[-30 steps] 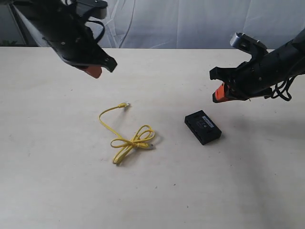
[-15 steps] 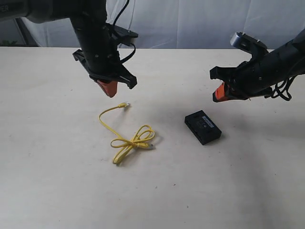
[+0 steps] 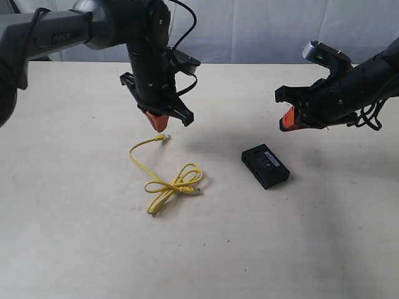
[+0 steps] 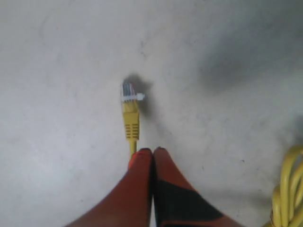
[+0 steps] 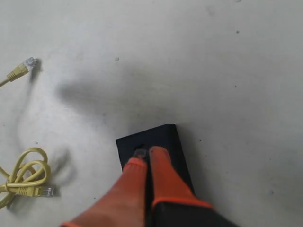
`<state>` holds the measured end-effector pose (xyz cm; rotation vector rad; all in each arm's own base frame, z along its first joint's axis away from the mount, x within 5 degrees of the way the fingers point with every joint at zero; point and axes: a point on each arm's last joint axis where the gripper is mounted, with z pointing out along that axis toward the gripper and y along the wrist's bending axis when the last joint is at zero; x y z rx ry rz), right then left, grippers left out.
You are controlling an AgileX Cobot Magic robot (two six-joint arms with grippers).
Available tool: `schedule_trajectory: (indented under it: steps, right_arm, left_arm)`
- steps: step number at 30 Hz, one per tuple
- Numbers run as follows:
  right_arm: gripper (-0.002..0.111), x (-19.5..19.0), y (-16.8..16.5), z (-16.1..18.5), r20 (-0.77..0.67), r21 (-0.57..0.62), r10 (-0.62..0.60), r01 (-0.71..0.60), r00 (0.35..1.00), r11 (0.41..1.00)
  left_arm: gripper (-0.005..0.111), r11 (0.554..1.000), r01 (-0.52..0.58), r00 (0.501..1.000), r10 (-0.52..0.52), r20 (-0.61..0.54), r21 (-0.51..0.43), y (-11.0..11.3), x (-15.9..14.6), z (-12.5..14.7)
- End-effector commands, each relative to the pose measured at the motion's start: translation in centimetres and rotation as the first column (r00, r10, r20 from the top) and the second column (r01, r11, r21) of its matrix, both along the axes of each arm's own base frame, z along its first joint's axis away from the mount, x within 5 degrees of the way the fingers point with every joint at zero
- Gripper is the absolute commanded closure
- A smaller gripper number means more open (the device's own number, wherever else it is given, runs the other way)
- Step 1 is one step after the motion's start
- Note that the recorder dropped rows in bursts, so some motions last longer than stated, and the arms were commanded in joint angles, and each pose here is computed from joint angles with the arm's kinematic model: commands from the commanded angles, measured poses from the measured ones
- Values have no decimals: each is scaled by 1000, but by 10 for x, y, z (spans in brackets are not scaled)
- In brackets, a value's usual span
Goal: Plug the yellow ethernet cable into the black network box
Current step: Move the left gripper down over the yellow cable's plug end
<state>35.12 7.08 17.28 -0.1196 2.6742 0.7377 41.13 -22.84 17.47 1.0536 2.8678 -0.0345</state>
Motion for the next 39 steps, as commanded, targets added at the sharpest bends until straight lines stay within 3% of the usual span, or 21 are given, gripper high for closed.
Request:
schedule_trajectory:
  steps: [1,12,22,28,32,35,39]
  right_arm:
    - [108,2,-2,1,12,0,-8,8,1000,1000]
    - [108,2,-2,1,18,-4,-13,13,1000,1000]
    - [108,3,-3,1,30,-11,-24,24,999,1000]
    - [108,3,-3,1,30,-11,-24,24,999,1000]
    - [108,3,-3,1,30,-11,-24,24,999,1000]
    - [108,3,-3,1,29,-11,-23,23,999,1000]
    - [108,3,-3,1,29,-11,-23,23,999,1000]
  left_arm:
    - [107,999,32,999,-32,36,-5,-7,9,2]
    - [107,999,46,997,-46,54,10,-10,19,-7]
    - [107,1000,28,992,-26,126,-13,-1,4,44]
    - [107,999,29,997,-30,75,19,18,-29,55]
    - [107,996,46,998,-49,43,78,32,-47,53]
    - [107,991,55,997,-62,51,124,35,-43,47]
    - [107,992,55,997,-60,38,115,27,-31,34]
